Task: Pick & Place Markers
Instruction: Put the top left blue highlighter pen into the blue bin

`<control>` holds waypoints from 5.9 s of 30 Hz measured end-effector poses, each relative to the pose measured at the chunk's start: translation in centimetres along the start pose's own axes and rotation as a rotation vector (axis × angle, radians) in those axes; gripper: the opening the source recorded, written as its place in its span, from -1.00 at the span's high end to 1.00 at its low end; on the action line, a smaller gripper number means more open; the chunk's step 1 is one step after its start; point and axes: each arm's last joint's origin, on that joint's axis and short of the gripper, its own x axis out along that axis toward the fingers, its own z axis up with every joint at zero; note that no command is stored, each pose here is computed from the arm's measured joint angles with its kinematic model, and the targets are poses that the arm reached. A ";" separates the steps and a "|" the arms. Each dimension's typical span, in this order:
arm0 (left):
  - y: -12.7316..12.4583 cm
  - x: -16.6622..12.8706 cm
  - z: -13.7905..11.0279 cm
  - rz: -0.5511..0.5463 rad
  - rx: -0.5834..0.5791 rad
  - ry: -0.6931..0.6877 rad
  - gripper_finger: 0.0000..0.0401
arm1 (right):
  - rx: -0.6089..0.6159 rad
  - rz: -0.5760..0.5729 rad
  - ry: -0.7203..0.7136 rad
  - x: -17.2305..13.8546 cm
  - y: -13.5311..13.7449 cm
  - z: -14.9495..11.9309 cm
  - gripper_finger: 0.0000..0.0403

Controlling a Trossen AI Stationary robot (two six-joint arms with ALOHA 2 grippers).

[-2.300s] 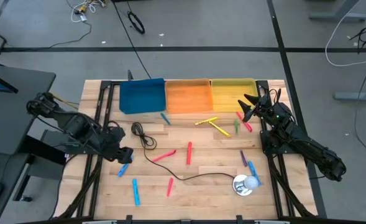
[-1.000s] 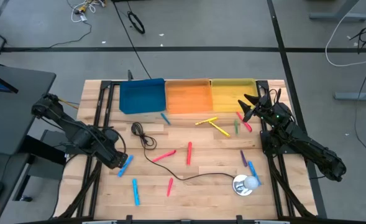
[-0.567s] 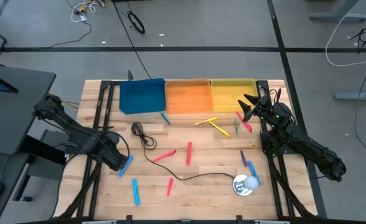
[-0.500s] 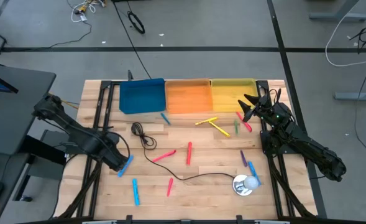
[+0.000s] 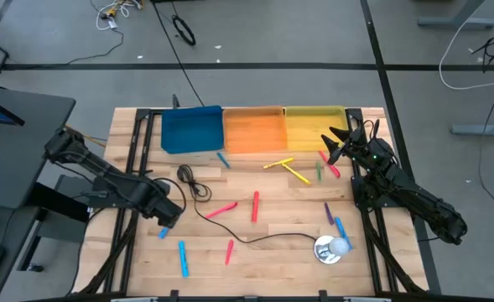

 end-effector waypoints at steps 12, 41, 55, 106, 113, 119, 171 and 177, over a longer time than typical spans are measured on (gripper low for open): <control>-1.7 2.7 1.5 0.026 0.065 0.001 -0.65 | 0.000 0.000 0.000 0.0 0.0 0.0 -0.22; -3.2 8.7 2.2 0.041 0.126 0.012 -0.65 | 0.000 0.000 0.000 0.0 0.0 0.0 -0.22; -4.0 9.5 2.5 0.011 0.161 -0.008 -0.65 | 0.000 0.000 0.000 0.0 0.0 0.0 -0.22; -5.2 -0.6 1.2 -0.190 0.683 -0.019 0.68 | 0.000 0.000 0.000 0.0 0.0 0.0 -0.22; -4.2 -4.4 1.0 -0.222 0.757 -0.033 0.68 | 0.000 0.000 0.000 0.0 0.0 0.0 -0.22; -3.3 -7.0 0.6 -0.232 0.861 -0.021 0.68 | 0.000 0.000 0.000 0.0 0.0 0.0 -0.22; -0.1 -10.6 18.1 -0.094 1.016 -0.027 0.68 | 0.000 0.000 0.000 0.0 0.0 0.0 -0.22; 1.6 -9.6 21.4 -0.022 0.955 0.001 0.68 | 0.000 0.000 0.000 0.0 0.0 0.0 -0.22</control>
